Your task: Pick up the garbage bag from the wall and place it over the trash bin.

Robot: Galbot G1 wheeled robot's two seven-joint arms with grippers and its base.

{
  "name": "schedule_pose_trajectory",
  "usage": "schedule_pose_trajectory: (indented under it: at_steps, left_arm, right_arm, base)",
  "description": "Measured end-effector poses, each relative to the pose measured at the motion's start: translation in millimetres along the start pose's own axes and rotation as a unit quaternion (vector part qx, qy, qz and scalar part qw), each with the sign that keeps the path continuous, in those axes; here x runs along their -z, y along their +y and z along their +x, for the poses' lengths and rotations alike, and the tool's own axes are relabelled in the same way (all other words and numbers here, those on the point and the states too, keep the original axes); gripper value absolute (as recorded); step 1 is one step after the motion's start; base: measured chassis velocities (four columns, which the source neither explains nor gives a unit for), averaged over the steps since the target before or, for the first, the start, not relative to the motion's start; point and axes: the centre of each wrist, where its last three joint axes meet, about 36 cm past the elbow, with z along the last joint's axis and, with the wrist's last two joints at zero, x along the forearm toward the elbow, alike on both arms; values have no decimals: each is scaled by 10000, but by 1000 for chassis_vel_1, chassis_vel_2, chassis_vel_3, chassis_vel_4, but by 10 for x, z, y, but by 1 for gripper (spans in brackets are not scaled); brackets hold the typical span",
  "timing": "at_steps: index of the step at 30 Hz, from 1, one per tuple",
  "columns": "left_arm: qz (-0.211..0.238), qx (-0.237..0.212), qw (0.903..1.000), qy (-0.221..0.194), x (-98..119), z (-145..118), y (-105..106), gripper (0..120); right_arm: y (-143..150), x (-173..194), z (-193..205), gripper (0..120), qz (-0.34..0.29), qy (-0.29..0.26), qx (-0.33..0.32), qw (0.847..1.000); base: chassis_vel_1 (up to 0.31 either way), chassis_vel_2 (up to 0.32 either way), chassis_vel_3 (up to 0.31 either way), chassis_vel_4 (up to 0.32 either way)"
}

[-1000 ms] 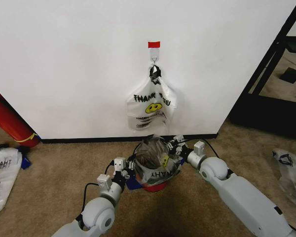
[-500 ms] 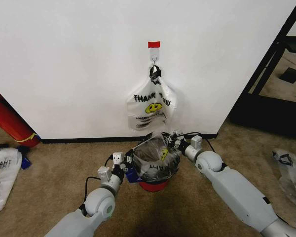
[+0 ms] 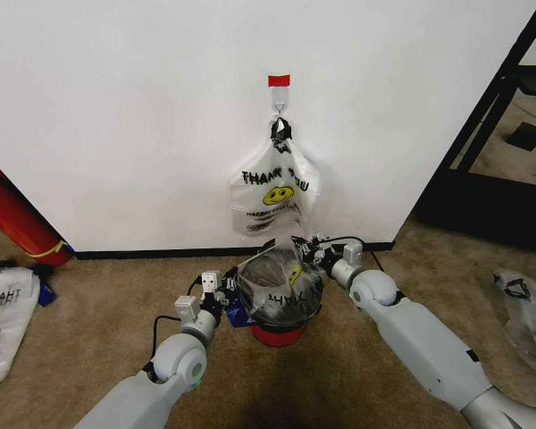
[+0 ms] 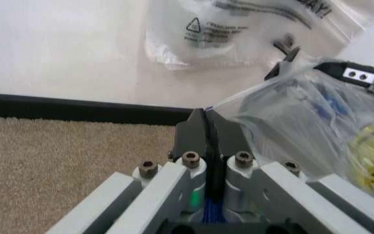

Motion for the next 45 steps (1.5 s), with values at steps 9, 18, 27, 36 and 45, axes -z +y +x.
schedule_pose_trajectory:
  at_steps: [9, 18, 27, 36, 45]
  left_arm:
    - [132, 9, 9998, 122, 82, -36, 21, 0]
    - [153, -5, 9997, 206, 74, 221, 3, 18]
    - [33, -100, 9997, 206, 111, 578, -34, 50]
    - [-31, -173, 9998, 24, 209, 855, -137, 86]
    - [-103, -662, 9971, -358, 400, 1150, -499, 100]
  right_arm:
    - [-12, 19, -79, 0, -112, 1, -45, 9999]
    - [29, 4, 55, 20, -14, -155, -64, 9999]
    - [30, -72, 423, 51, 222, -242, -46, 9994]
    - [57, -179, 797, 86, 506, -503, -18, 9975]
    - [558, -99, 1714, 100, 697, -1257, -484, 9884]
  base:
    - [0, 0, 0, 0]
    - [0, 0, 0, 0]
    - [0, 0, 0, 0]
    - [0, 0, 0, 0]
    - [0, 0, 0, 0]
